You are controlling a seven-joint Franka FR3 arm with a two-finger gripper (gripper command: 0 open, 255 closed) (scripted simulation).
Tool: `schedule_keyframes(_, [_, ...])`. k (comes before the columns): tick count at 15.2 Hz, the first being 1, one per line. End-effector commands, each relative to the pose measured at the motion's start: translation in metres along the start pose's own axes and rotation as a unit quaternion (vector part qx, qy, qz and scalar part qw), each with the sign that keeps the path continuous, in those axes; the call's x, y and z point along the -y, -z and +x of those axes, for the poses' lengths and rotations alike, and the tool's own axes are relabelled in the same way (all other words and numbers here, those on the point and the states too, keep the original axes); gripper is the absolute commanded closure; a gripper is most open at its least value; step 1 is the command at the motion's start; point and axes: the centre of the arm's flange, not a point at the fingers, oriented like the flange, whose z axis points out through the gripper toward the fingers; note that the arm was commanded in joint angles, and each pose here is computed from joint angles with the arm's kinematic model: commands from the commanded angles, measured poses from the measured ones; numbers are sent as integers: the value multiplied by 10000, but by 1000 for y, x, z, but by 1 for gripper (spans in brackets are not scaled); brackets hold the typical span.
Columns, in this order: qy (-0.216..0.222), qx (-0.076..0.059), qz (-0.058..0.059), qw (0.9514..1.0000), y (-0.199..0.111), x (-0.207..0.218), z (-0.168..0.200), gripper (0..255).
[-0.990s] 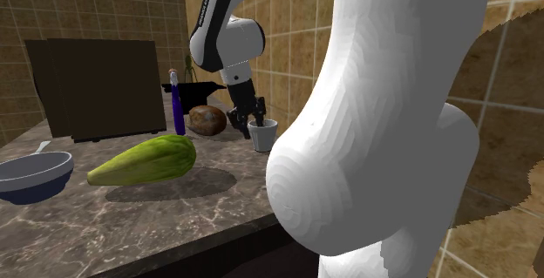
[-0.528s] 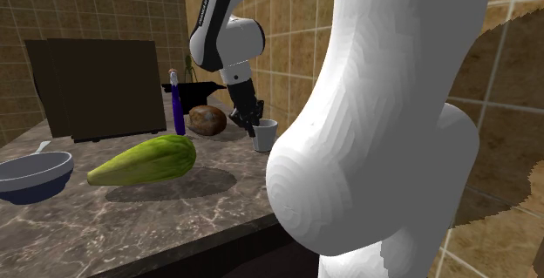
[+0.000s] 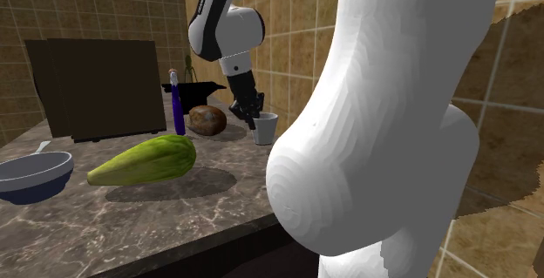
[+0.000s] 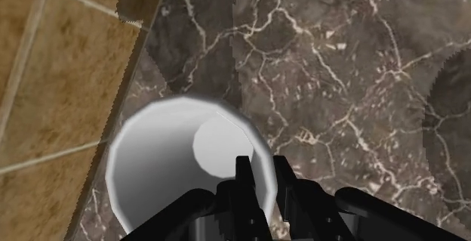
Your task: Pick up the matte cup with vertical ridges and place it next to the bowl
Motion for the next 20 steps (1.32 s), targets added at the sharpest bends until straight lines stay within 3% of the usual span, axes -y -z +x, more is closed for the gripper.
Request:
schedule_keyframes(1, [0, 1, 0, 10000, 11, -1, -2, 255])
schedule_keyframes(20, [0, 1, 0, 10000, 108, -21, -17, 255])
